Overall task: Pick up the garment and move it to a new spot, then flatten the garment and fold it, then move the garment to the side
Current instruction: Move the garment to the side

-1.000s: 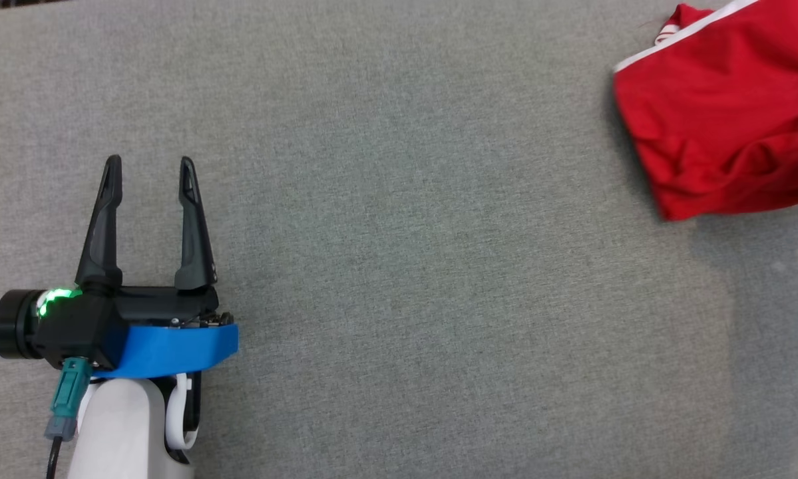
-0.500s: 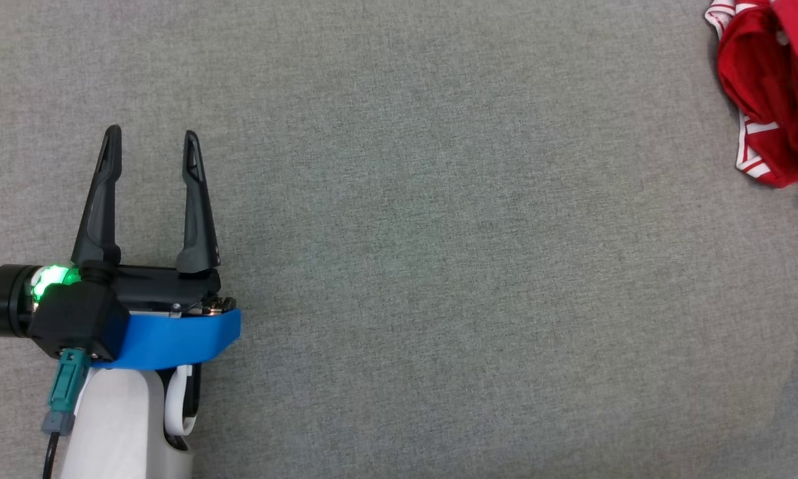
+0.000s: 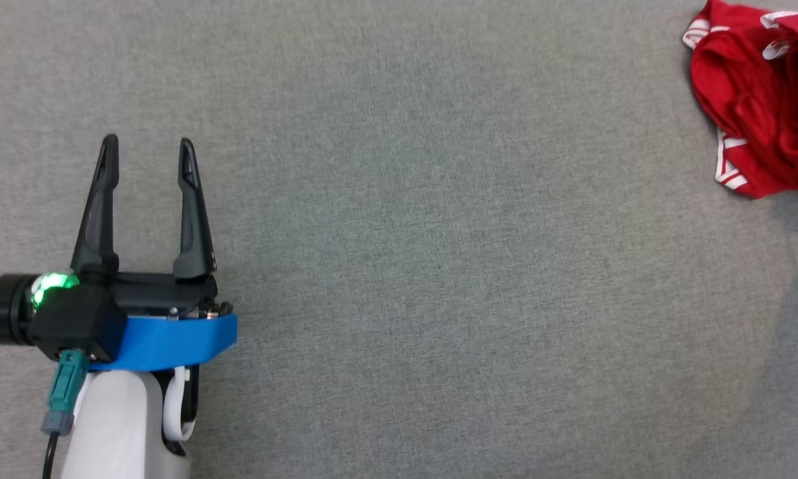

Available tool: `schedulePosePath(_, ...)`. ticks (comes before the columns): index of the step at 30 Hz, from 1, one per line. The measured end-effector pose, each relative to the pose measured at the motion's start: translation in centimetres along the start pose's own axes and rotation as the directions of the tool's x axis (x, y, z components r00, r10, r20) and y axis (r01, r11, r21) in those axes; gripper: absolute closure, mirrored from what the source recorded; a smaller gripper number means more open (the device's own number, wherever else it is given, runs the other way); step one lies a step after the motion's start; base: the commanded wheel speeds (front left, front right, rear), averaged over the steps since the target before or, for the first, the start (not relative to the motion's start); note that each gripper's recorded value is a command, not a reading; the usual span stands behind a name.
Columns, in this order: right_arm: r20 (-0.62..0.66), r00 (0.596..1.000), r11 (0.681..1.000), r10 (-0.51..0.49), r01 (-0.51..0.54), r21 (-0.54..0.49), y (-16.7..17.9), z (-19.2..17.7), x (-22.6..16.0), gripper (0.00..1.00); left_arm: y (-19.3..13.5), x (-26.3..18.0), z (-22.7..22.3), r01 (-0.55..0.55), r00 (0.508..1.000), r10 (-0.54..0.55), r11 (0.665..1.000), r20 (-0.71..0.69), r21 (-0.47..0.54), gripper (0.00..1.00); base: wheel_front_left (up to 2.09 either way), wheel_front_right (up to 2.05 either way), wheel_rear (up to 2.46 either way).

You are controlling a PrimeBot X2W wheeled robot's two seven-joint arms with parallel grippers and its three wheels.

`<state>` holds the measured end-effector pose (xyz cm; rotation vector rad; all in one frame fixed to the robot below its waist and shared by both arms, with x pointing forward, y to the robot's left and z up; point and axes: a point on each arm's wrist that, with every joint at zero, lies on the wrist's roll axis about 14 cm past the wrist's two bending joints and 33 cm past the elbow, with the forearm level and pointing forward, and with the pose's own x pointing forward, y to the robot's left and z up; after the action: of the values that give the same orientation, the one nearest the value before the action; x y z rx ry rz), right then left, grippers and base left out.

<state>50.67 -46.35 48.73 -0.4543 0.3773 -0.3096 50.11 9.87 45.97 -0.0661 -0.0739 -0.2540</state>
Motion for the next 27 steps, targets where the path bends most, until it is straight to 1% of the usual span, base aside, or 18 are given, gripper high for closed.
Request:
schedulePosePath(3,0.063,0.998,0.999,0.018,-0.02,0.03,0.8,2.1,-0.6,0.0,0.3,-1.2,0.9,-0.019,1.0,0.019,1.0,0.001,-0.001,0.0,0.0,0.0,0.0)
schedulePosePath(6,0.175,0.984,0.997,0.044,-0.055,0.058,1.9,5.6,-1.6,0.0,0.8,-2.4,1.9,-0.041,0.999,0.041,0.999,0.006,0.0,0.0,0.0,0.0,0.0)
schedulePosePath(8,0.246,0.967,0.992,0.066,-0.091,0.093,3.1,7.5,-2.6,0.0,1.1,-3.4,2.5,-0.056,0.998,0.056,0.998,0.005,0.0,0.0,0.0,0.0,0.0)
schedulePosePath(11,0.32,0.941,0.98,0.112,-0.159,0.124,5.6,9.2,-4.4,0.0,1.3,-4.7,3.2,-0.073,0.997,0.073,0.997,0.009,-0.003,0.0,0.0,0.0,0.0)
schedulePosePath(15,0.429,0.889,0.96,0.162,-0.243,0.142,8.4,12.1,-7.1,0.0,1.6,-6.3,4.2,-0.095,0.995,0.095,0.995,0.017,-0.005,0.0,0.0,0.0,0.0)
schedulePosePath(19,0.498,0.842,0.932,0.209,-0.325,0.159,11.3,13.5,-9.8,0.0,1.8,-7.7,4.9,-0.113,0.993,0.113,0.994,0.02,-0.01,0.0,0.0,0.0,0.0)
schedulePosePath(22,0.532,0.811,0.907,0.245,-0.385,0.169,13.5,13.9,-11.9,0.0,2.0,-8.7,5.2,-0.127,0.992,0.127,0.992,0.02,-0.017,0.0,0.0,0.0,0.0)
schedulePosePath(27,0.558,0.778,0.866,0.29,-0.461,0.193,16.5,13.4,-14.8,0.0,2.3,-10.1,5.5,-0.149,0.989,0.15,0.988,0.018,-0.025,0.0,0.0,0.0,0.0)
